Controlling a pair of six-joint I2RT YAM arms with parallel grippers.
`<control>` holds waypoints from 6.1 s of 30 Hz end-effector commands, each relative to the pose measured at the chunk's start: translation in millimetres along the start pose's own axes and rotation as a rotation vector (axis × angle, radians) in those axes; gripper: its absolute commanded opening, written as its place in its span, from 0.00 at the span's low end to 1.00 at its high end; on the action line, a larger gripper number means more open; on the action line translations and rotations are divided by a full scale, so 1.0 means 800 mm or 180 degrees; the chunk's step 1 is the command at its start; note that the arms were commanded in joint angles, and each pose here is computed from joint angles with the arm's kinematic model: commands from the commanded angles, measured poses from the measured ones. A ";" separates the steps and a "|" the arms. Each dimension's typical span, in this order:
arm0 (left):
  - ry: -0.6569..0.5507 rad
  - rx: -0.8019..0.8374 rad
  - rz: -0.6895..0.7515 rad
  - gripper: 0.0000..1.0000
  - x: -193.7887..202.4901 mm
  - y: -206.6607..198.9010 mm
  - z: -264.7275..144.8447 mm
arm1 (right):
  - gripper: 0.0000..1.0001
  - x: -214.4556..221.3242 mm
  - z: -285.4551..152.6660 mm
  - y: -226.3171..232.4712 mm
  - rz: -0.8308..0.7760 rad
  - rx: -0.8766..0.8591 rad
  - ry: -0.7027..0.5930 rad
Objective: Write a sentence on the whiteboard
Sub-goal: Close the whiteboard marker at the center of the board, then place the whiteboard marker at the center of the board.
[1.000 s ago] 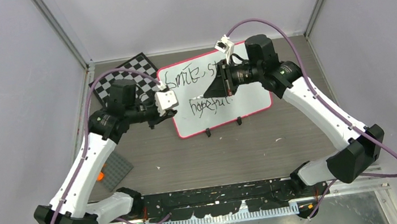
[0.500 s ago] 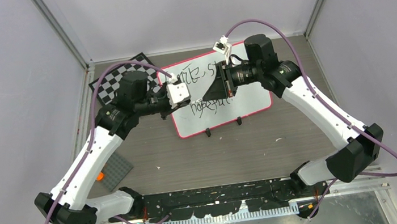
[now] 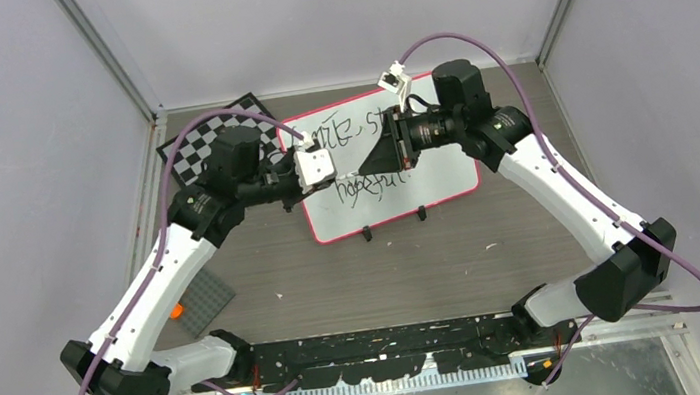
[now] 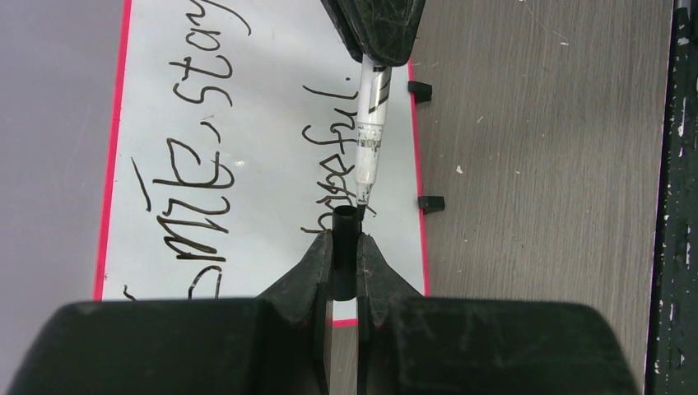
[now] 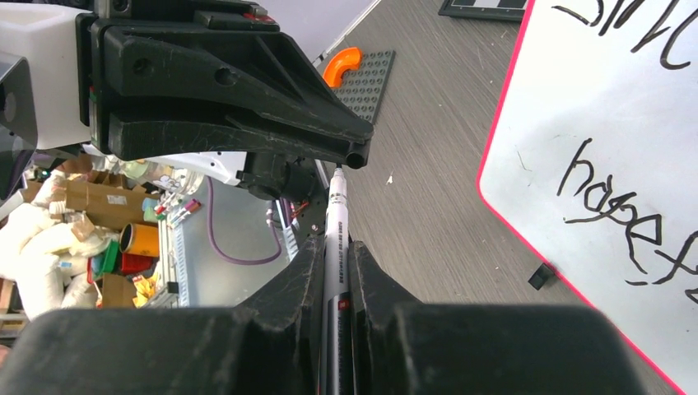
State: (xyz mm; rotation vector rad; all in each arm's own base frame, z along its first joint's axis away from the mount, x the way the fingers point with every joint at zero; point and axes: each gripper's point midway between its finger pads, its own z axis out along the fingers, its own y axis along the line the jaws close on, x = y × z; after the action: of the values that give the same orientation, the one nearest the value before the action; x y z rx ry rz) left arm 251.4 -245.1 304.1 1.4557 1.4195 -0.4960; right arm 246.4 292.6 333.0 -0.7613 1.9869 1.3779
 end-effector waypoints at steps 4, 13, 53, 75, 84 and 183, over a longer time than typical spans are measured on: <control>-0.0150 -0.0021 0.0145 0.00 -0.019 0.000 -0.010 | 0.00 -0.012 -0.015 0.012 -0.0156 0.0056 -0.0122; -0.0193 0.0061 0.0155 0.00 -0.022 -0.006 -0.009 | 0.00 -0.013 -0.014 0.009 -0.0163 0.0089 -0.0138; -0.0139 -0.0131 0.0369 0.00 -0.095 -0.004 0.061 | 0.00 0.020 0.007 -0.047 -0.0163 0.0581 0.0102; -0.0278 -0.0966 0.0716 0.00 -0.170 0.020 0.079 | 0.00 0.007 0.013 -0.090 0.0209 0.0981 -0.0035; -0.0010 0.0035 -0.0152 0.45 -0.081 -0.018 0.035 | 0.00 -0.032 -0.025 -0.101 0.0137 0.0961 -0.0422; 0.0885 0.1453 -0.2337 0.00 -0.041 -0.049 0.017 | 0.59 -0.080 -0.137 -0.033 -0.2311 0.1190 -0.0672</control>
State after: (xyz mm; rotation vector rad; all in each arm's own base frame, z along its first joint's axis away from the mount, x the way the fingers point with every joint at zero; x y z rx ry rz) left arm 247.8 -291.5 316.7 1.4268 1.8247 -0.9766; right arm 292.3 190.3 367.6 -0.8158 1.7656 0.8377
